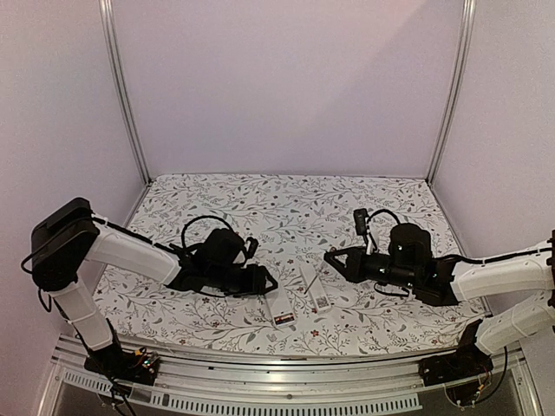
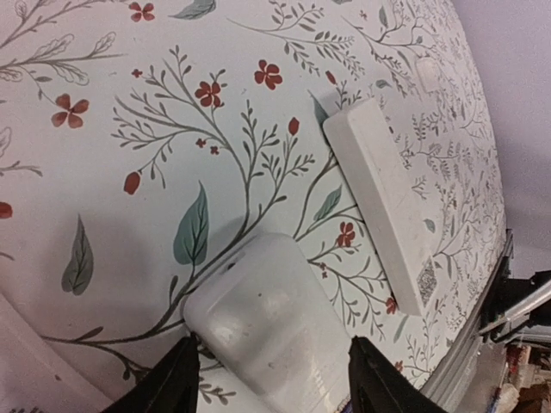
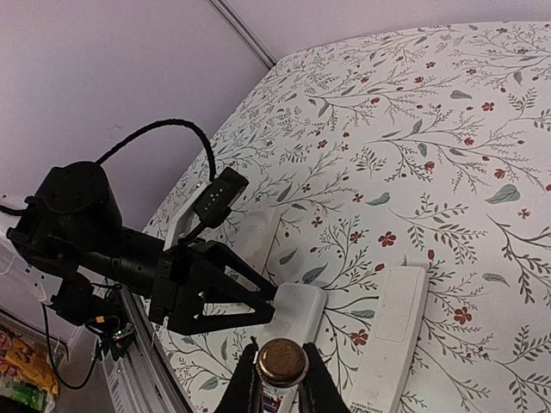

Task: Unload the batteries from the remote control
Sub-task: Adjust the remote control without the battery cover at the center of the board.

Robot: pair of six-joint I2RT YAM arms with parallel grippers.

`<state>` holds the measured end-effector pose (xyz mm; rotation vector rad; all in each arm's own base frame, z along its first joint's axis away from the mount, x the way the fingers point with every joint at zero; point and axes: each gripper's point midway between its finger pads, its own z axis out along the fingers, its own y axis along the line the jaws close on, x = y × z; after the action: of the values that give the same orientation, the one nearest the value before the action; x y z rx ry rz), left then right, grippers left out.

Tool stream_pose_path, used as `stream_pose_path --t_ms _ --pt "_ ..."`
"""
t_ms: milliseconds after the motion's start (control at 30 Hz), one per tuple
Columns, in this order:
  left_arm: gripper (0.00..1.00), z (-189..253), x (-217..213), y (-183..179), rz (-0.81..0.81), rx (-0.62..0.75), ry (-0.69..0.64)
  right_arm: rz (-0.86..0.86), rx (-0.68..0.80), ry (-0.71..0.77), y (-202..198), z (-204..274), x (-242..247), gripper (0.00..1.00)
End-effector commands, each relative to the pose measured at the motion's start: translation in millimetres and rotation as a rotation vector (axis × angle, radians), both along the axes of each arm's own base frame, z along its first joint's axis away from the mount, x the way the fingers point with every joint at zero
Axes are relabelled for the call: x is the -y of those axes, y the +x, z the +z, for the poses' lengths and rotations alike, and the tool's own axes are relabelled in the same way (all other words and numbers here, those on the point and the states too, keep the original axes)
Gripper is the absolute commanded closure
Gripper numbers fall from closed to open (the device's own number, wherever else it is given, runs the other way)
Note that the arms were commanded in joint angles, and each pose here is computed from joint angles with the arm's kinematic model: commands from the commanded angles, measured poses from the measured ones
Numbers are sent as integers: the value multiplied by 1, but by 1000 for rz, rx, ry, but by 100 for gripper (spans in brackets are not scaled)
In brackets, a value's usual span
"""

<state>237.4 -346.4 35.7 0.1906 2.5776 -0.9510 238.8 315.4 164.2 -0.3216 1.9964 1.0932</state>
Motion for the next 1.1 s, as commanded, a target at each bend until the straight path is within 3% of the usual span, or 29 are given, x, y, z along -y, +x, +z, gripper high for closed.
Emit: stream_pose_path --t_ms 0,333,733,1067 --pt "41 9 2 11 11 69 1 -14 -7 20 -6 0 1 100" --pt "44 -4 -4 -13 -3 -7 59 -32 -14 3 -19 -9 -6 100" --pt "63 -13 -3 -22 2 -48 75 -12 -20 -20 -22 -20 -22 100" --pt "68 -16 -2 -25 -12 -59 80 -1 -18 -50 -25 -28 -30 100"
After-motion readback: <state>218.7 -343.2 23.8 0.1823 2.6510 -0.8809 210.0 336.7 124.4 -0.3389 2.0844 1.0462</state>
